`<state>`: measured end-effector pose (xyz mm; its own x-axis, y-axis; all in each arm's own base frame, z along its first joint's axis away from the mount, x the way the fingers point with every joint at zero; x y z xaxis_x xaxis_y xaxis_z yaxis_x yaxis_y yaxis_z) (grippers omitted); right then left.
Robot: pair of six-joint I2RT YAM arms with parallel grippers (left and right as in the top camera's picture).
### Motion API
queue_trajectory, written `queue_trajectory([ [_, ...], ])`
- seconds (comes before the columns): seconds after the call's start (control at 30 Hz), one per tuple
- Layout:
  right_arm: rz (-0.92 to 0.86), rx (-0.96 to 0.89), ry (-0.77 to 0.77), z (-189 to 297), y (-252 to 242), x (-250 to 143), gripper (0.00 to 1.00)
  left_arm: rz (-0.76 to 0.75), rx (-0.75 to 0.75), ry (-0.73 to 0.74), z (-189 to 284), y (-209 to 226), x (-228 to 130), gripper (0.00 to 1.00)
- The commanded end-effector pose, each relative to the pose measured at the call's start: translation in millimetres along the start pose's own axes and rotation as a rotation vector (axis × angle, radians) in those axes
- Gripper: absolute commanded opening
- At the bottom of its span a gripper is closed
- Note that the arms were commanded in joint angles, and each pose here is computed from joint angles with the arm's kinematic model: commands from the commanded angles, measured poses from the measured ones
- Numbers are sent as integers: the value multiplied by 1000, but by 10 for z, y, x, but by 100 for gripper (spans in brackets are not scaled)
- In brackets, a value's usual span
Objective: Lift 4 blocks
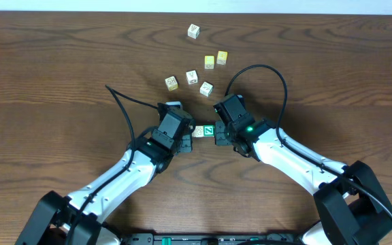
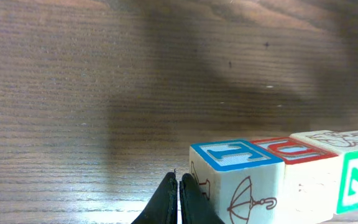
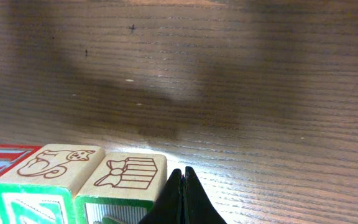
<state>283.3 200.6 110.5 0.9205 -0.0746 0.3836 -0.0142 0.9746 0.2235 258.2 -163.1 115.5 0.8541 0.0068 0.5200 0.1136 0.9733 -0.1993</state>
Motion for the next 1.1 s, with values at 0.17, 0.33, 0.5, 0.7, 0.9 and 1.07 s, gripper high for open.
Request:
queue_trajectory([
  [0.17,71,401,197,155,605,-220,1,-86,-453,58,247,-820,-9,7],
  [0.33,69,391,205,128,572,-258,1,-87,-448,65,225,-822,-24,7],
  [0.5,64,384,214,104,542,-296,1,-76,-440,86,166,-818,-55,7],
  [0.7,66,394,201,105,557,-277,1,-73,-443,82,164,-825,-48,7],
  [0.9,67,386,196,101,552,-274,1,-73,-443,82,164,-825,-48,7],
  [1.07,66,384,196,99,549,-275,1,-73,-443,82,163,-824,-49,7],
])
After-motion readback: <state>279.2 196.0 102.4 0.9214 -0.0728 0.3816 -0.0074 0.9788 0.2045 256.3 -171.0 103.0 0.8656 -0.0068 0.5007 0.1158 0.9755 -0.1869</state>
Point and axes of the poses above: each gripper's point midway between its finger pads, its own z axis back along the fingers, its own y axis along the line the jaws close on, x = y × z, the point moved 8 cm from there along z, back along the fingers, and after that the axes turned 5 degrees about -z, right-handed, at the moved point
